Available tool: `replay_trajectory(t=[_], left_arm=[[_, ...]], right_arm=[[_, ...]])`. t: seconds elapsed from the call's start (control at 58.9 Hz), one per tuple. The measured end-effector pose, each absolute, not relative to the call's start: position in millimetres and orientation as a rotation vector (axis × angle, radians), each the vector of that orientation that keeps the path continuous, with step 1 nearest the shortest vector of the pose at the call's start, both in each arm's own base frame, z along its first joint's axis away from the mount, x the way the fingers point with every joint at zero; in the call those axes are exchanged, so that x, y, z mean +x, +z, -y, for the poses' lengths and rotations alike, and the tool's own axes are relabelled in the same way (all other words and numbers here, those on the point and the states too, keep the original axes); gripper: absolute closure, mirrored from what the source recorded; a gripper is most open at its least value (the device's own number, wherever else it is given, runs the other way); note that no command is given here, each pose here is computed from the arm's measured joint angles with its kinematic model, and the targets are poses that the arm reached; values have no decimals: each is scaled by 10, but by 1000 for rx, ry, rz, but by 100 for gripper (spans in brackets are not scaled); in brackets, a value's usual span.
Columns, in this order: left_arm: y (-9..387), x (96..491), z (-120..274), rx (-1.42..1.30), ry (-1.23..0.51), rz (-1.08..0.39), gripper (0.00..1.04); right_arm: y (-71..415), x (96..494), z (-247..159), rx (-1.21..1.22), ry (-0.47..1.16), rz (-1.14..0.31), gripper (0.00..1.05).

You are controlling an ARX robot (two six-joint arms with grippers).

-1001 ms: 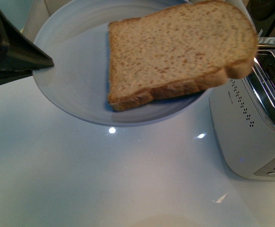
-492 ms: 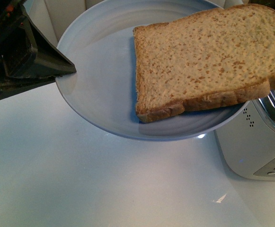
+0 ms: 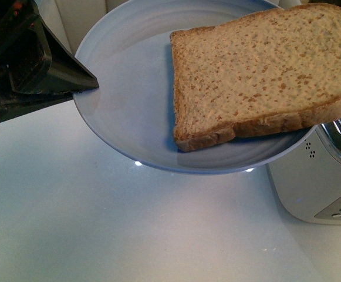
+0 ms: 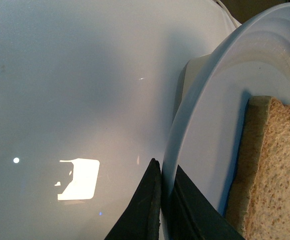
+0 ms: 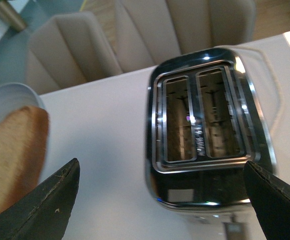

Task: Left arm holds plate, right arm toasts bread

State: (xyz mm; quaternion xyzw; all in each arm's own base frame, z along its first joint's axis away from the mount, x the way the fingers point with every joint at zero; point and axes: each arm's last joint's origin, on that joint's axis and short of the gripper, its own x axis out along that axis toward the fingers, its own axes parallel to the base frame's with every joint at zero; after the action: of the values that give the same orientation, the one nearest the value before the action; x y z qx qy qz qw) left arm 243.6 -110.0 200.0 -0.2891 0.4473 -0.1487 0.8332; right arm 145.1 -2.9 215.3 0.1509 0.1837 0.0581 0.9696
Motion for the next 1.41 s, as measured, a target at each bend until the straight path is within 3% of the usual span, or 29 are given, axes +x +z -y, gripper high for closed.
replay_trajectory(t=[0.254,0.797,1.171,1.34,1.408], left_arm=[[2006,2426,1129,-606,-322,-955,102],[2008,2418,1145,-604,-329,-961,102],[2008,2414,1155,-603,-333,-964,102],[2008,2413,1156,-603,-333,-964,102],[2008,2413,1156,-603,-334,-964,102]], right_arm=[[2082,1789,-269,470,261,-451,9],[2018,1938,-613,645,398,-522,9],[1994,1946,-646,669,400,-544,60],[2004,1944,-635,682,402,-543,92],[2018,1937,-624,685,407,-539,99]])
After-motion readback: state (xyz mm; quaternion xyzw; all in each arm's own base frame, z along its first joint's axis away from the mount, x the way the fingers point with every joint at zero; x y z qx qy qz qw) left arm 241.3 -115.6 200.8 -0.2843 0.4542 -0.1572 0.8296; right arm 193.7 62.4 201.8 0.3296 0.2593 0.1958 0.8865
